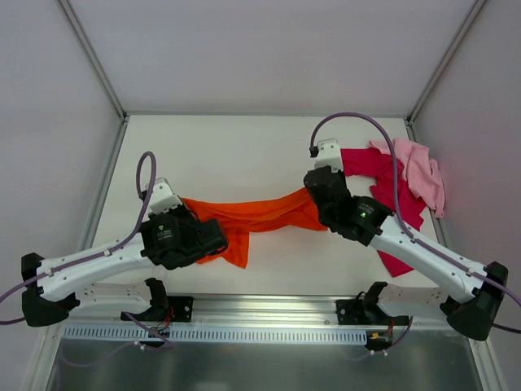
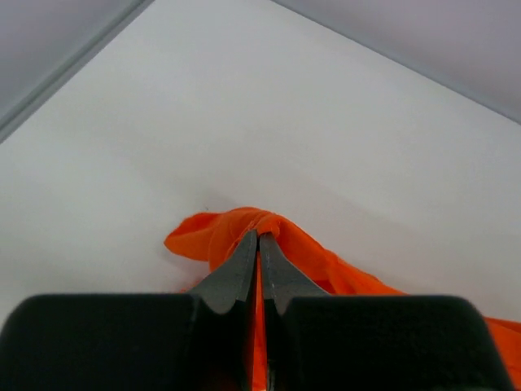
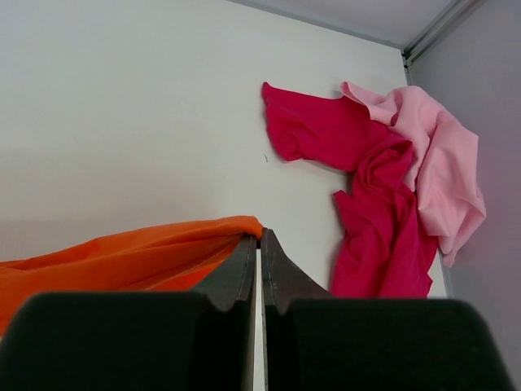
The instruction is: Fold and stack the t-shirts
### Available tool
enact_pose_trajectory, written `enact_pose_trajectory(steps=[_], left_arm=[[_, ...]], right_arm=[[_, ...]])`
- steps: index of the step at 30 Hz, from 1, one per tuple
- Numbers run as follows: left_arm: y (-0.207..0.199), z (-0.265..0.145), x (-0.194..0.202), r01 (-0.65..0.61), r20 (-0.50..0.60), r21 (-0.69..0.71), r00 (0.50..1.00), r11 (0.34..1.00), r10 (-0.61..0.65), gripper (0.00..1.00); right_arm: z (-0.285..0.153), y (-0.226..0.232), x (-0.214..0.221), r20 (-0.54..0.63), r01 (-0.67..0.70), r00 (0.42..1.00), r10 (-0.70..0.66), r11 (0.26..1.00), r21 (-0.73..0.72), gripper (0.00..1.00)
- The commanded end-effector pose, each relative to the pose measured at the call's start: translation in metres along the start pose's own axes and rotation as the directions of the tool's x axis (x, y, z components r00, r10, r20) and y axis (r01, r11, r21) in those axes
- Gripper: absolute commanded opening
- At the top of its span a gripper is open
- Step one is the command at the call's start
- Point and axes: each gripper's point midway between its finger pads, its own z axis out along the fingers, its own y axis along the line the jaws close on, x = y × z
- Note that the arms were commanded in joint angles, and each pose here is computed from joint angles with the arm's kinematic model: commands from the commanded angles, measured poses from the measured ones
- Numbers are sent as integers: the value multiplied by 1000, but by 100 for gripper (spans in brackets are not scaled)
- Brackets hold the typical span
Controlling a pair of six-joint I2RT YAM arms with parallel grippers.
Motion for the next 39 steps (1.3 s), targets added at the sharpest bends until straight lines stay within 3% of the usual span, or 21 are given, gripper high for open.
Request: enact_pose_trajectory(steps=[1, 2, 3, 4, 5, 6, 8, 12, 20, 25, 30, 34, 39], left_arm=[[10, 16, -23, -150, 69, -63, 986, 987, 154, 0], [3, 20, -17, -149, 37, -40, 988, 988, 150, 0], [1, 25, -13, -341, 19, -4, 940, 940, 341, 0], [-22, 41, -15, -146, 65, 68, 988, 987, 142, 0], [-38, 43, -5, -110, 19, 187, 994, 976, 108, 0], [-34, 50, -4, -81, 9, 176, 997, 981, 80, 0], [-28, 63, 7, -106, -32, 116, 993, 988, 110, 0], [-46, 78, 20, -137, -58, 136, 988, 981, 146, 0], [-68, 127, -8, -88, -88, 129, 991, 988, 100, 0], [-85, 181, -28, -69, -109, 109, 991, 992, 80, 0], [-102, 240, -21, -85, -128, 81, 987, 993, 95, 0], [-92, 278, -27, -67, -121, 43, 990, 997, 72, 0], [-90, 312, -30, -98, -113, 5, 989, 995, 98, 0]], right_arm=[[-12, -27, -16, 80, -109, 992, 102, 990, 89, 1], [-14, -31, -17, 88, -117, 990, 109, 989, 93, 1], [-16, -34, -18, 92, -116, 990, 107, 988, 97, 1], [-18, -36, -18, 94, -117, 990, 108, 989, 94, 1], [-22, -39, -17, 89, -110, 991, 101, 989, 96, 1], [-24, -43, -15, 89, -103, 992, 94, 989, 108, 1], [-28, -51, -13, 97, -104, 991, 92, 987, 121, 1], [-31, -51, -17, 103, -130, 988, 119, 986, 104, 1], [-2, -55, -44, 125, -155, 984, 130, 963, 219, 1], [50, -43, -71, 109, -113, 991, 84, 946, 305, 1], [122, -18, -100, 106, -132, 989, 106, 949, 288, 1], [195, -2, -95, 47, -17, 999, 2, 941, 339, 1], [250, -3, -104, 57, -57, 998, 39, 926, 374, 1]])
